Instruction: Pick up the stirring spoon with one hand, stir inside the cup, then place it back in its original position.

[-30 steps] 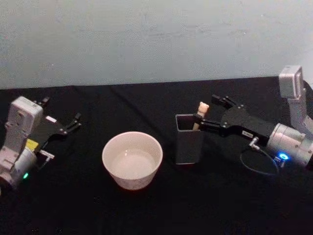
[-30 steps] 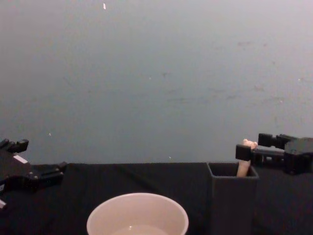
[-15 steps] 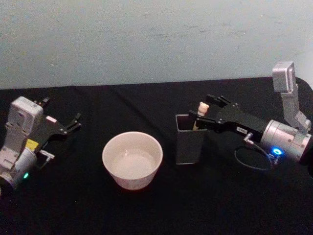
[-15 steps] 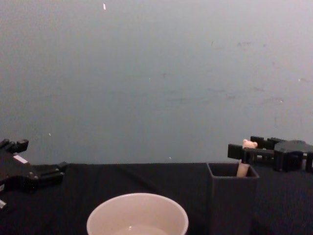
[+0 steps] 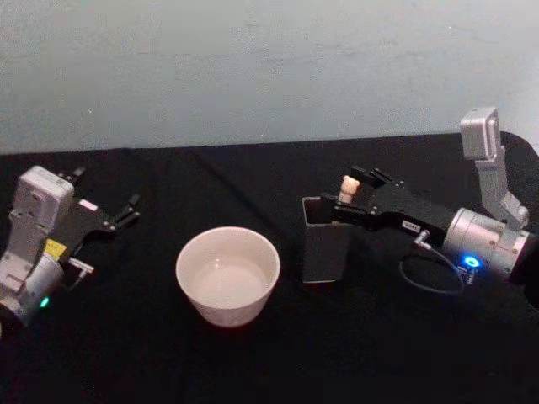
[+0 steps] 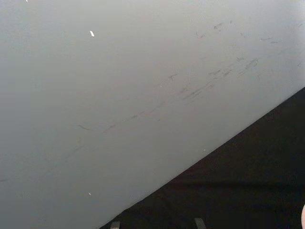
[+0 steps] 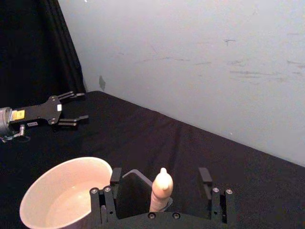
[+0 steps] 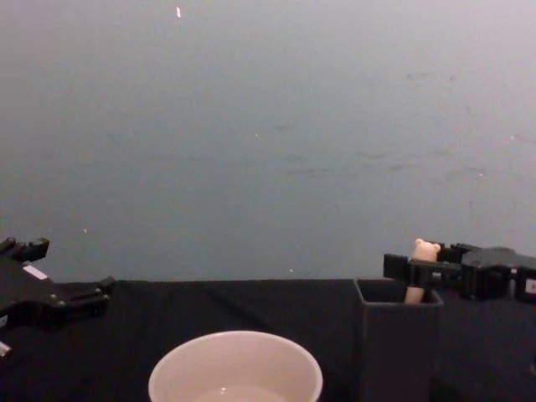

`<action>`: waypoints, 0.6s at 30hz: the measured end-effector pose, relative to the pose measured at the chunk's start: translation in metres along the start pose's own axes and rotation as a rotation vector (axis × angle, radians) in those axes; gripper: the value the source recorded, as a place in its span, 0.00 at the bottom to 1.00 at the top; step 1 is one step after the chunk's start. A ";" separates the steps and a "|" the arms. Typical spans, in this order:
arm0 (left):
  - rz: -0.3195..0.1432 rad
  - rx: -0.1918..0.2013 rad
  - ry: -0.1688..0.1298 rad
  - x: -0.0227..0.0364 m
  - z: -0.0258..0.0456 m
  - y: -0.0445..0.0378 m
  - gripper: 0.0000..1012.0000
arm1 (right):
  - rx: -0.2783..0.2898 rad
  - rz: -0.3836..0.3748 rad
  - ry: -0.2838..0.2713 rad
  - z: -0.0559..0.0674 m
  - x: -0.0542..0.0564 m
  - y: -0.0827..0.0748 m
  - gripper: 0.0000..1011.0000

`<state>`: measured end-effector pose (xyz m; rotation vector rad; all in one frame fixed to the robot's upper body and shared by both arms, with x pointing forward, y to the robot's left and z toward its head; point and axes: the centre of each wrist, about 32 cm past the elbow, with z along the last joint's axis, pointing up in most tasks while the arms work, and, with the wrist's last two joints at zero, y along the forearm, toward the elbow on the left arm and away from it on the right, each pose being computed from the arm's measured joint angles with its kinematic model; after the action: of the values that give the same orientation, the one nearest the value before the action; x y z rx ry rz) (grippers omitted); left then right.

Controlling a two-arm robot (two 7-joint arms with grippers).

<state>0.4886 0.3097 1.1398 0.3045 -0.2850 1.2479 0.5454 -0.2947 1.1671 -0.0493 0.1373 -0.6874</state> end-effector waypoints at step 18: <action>0.000 0.000 0.000 0.0000 0.0000 0.0000 0.99 | -0.007 -0.011 -0.003 0.000 0.000 0.001 0.99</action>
<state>0.4886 0.3097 1.1398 0.3045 -0.2850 1.2480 0.5460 -0.2935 1.1670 -0.0582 0.1369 -0.6982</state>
